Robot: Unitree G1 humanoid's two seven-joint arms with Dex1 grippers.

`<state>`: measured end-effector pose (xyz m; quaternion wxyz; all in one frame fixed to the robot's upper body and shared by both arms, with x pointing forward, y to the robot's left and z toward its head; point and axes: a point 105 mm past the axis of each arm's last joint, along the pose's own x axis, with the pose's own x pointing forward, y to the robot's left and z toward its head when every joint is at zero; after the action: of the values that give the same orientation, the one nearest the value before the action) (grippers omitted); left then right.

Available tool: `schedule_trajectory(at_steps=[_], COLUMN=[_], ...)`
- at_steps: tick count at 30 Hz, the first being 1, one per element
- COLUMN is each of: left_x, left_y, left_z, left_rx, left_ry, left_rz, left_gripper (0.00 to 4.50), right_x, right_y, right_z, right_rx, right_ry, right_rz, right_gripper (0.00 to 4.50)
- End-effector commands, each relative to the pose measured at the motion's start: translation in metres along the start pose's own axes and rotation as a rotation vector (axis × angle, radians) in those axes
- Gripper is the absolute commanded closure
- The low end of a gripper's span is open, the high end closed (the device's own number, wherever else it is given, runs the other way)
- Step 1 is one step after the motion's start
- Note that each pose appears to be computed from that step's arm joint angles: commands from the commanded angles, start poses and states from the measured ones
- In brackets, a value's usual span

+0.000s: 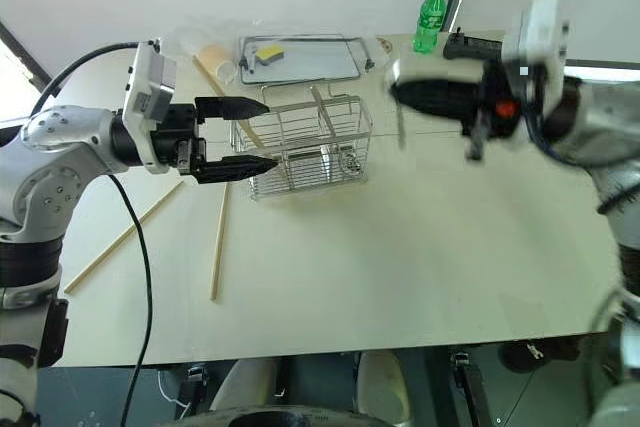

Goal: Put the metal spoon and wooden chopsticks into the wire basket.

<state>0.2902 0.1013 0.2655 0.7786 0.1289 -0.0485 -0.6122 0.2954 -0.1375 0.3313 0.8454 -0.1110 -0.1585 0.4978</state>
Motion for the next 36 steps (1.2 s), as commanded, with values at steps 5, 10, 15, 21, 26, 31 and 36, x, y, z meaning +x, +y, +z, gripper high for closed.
schedule_trajectory(at_steps=[5, 10, 15, 21, 26, 31, 36], left_x=[-0.003, -0.006, -0.009, -0.01, -0.009, -0.013, -0.043], left_y=[0.004, 0.006, 0.005, 0.006, 0.011, 0.021, 0.037], left_z=[0.01, 0.012, 0.016, 0.017, 0.018, 0.026, 0.028], left_rx=[0.062, 0.08, 0.09, 0.089, 0.09, 0.092, 0.102], left_ry=[-0.021, -0.018, -0.019, -0.021, -0.028, -0.045, 0.021], left_rz=[0.016, 0.031, 0.047, 0.061, 0.072, 0.112, 0.211], left_gripper=[0.0, 0.0, 0.0, 0.0, 0.0, 0.0, 0.0], right_x=[0.036, 0.046, 0.044, 0.039, 0.031, 0.016, -0.027], right_y=[-0.009, -0.01, -0.022, -0.026, -0.031, -0.03, 0.038], right_z=[-0.007, -0.039, -0.058, -0.068, -0.062, -0.032, -0.006], right_rx=[0.084, 0.152, 0.199, 0.18, 0.166, 0.076, 0.006], right_ry=[-0.083, -0.057, -0.031, 0.014, 0.021, 0.034, 0.212], right_rz=[-0.14, -0.186, -0.263, -0.301, -0.318, -0.24, 0.214], right_gripper=[4.42, 4.42, 3.85, 1.1, 0.77, 0.77, 0.77])
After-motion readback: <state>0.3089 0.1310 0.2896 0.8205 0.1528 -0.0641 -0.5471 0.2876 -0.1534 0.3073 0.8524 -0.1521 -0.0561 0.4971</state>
